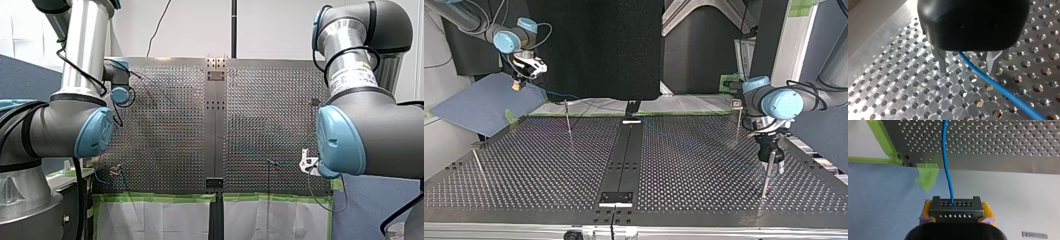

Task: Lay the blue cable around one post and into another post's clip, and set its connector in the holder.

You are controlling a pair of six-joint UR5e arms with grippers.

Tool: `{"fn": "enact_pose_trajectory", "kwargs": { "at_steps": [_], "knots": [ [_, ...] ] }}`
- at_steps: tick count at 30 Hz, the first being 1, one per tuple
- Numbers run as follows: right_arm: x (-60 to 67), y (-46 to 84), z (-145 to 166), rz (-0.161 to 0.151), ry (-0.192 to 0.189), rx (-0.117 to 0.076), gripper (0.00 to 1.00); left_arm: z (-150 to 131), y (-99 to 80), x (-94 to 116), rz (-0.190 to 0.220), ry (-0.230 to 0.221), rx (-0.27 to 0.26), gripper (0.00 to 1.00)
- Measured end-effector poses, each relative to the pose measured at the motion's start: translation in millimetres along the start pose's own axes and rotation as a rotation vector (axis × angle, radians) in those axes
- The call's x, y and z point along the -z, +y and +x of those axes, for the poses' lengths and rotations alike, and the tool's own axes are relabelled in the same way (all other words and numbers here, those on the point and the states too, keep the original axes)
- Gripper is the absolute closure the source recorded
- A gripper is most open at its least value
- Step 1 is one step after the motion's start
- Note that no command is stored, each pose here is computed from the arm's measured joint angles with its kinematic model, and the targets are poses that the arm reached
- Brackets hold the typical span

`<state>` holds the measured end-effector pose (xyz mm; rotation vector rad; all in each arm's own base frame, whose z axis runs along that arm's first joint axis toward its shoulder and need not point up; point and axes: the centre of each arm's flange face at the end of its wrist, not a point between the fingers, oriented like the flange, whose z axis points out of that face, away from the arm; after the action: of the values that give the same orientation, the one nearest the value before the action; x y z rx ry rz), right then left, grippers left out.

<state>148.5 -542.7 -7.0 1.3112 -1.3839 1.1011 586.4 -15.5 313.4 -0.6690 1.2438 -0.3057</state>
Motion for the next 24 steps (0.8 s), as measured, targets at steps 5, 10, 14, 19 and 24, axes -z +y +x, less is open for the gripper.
{"fn": "enact_pose_trajectory", "kwargs": {
  "at_steps": [5, 10, 14, 19, 24],
  "knots": [
    [-1.4, -0.7, -20, 0.034, -0.006, 0.026, 1.00, 0, 0.1, 0, -0.001, 0.002, -0.002, 0.20],
    [-1.8, -3.1, -32, 0.070, -0.005, 0.053, 1.00, 1, 0.5, 1, -0.003, 0.004, -0.002, 0.20],
    [-4.8, -4.0, -31, 0.097, 0.019, 0.062, 1.00, 1, 0.6, 1, -0.004, 0.005, -0.002, 0.20],
    [-9.6, -2.5, -28, 0.125, 0.056, 0.064, 1.00, 0, 0.7, 1, -0.004, 0.005, -0.003, 0.20],
    [-14.5, 0.7, -25, 0.154, 0.091, 0.054, 1.00, 0, 1.0, 1, -0.005, 0.004, -0.003, 0.20]
  ]
}}
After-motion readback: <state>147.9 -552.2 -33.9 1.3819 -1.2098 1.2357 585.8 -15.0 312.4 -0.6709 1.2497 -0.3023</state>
